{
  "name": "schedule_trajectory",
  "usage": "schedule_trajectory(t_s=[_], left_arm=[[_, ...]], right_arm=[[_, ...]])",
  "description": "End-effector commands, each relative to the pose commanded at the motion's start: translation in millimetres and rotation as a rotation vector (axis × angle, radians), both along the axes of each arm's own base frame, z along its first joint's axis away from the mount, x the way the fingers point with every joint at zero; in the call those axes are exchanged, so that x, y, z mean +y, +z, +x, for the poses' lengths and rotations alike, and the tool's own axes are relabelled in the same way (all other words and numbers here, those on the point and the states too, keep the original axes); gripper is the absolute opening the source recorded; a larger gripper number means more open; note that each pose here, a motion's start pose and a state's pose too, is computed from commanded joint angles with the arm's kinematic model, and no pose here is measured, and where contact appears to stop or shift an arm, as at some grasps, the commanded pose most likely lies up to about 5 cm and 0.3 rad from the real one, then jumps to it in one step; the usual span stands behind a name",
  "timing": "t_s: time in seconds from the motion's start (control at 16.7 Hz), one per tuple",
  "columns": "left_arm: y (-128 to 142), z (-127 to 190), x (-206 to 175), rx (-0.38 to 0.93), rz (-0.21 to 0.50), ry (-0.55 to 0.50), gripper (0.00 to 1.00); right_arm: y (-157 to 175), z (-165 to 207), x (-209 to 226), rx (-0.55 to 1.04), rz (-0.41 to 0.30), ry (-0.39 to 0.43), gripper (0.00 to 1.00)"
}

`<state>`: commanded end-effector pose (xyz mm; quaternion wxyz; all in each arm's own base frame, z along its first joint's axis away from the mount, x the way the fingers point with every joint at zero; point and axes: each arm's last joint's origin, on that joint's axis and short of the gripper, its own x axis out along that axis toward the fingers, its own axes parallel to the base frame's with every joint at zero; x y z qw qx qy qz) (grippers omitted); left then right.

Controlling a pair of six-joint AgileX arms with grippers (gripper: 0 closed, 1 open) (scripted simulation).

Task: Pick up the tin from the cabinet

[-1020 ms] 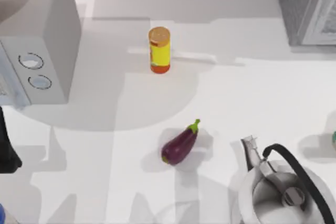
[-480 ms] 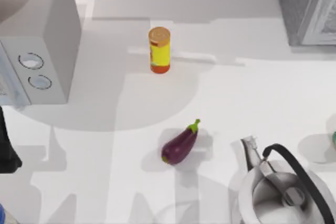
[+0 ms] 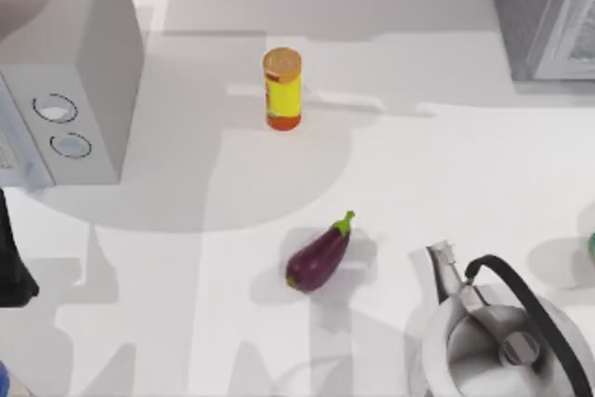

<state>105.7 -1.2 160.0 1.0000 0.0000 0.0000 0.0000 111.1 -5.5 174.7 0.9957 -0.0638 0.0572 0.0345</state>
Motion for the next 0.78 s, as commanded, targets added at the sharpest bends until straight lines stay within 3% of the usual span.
schedule_trajectory(t_s=[0.24,0.42,0.6,0.78], left_arm=[[0.0,0.0,0.0,0.0,0.0,0.0,1.0],[0.0,0.0,0.0,0.0,0.0,0.0,1.0],[0.0,0.0,0.0,0.0,0.0,0.0,1.0],[0.0,0.0,0.0,0.0,0.0,0.0,1.0]], right_arm=[[24.8,19.9,-11.2,0.147,-0.161,0.171,0.0],[37.9,50.4,-31.0,0.236,-0.227,0.354,0.0],[32.3,89.3,-65.5,0.27,-0.206,0.537,0.0],[3.5,123.2,-110.8,0.223,-0.116,0.677,0.0]])
